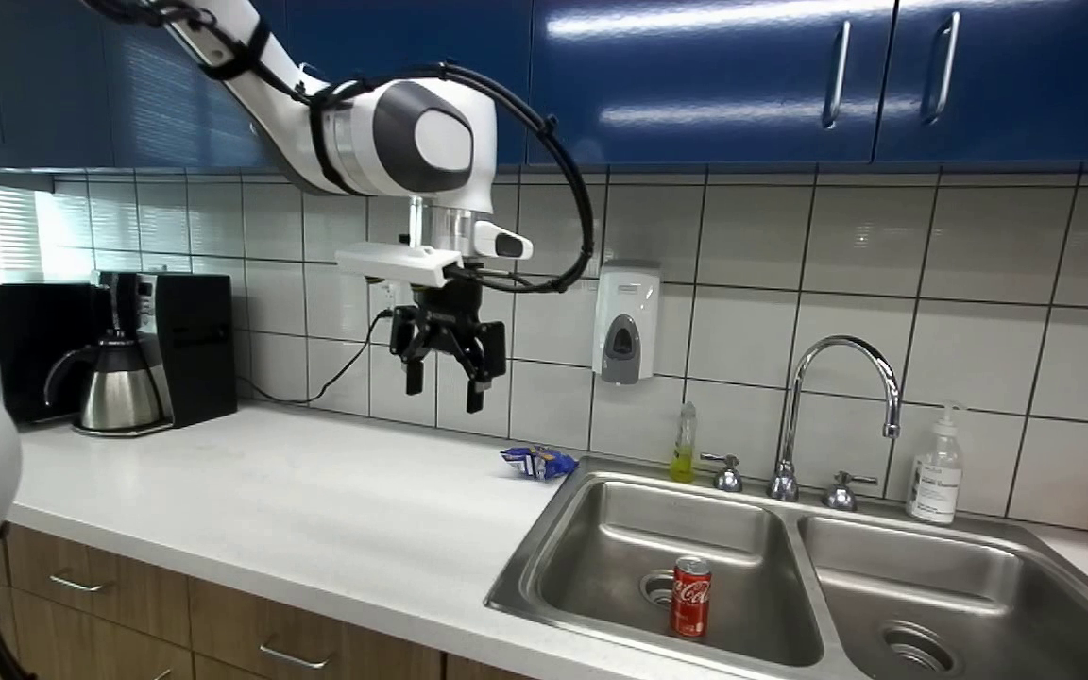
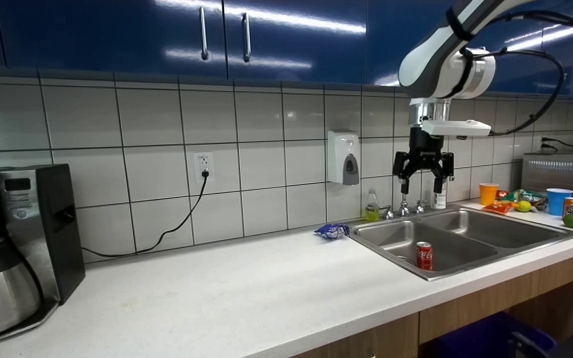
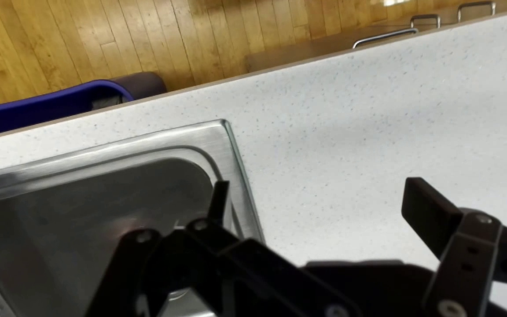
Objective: Remove the can from the sink
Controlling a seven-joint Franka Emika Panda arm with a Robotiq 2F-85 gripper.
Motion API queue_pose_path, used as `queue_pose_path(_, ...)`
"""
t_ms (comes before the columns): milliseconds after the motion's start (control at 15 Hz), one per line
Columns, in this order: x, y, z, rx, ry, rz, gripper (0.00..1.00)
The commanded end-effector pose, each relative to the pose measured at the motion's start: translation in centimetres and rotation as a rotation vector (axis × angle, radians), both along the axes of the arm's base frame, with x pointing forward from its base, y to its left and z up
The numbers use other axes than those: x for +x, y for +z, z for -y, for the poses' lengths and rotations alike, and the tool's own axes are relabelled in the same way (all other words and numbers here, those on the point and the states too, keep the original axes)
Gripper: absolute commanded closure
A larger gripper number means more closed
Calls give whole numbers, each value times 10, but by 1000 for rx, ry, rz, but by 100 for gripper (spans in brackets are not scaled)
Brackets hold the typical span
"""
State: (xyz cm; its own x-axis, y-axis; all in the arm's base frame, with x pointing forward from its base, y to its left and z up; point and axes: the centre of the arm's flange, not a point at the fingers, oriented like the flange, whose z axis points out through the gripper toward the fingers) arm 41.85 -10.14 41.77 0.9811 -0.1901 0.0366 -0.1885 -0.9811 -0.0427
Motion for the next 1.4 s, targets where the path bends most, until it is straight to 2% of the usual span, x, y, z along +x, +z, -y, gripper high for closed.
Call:
queue_pose_path(0, 34, -21, 45, -8, -73, 13, 0)
queue_pose_path(667, 88, -84, 182, -60, -289, 26, 0)
queue_pose_path(1333, 150, -143, 261, -99, -381, 31, 0)
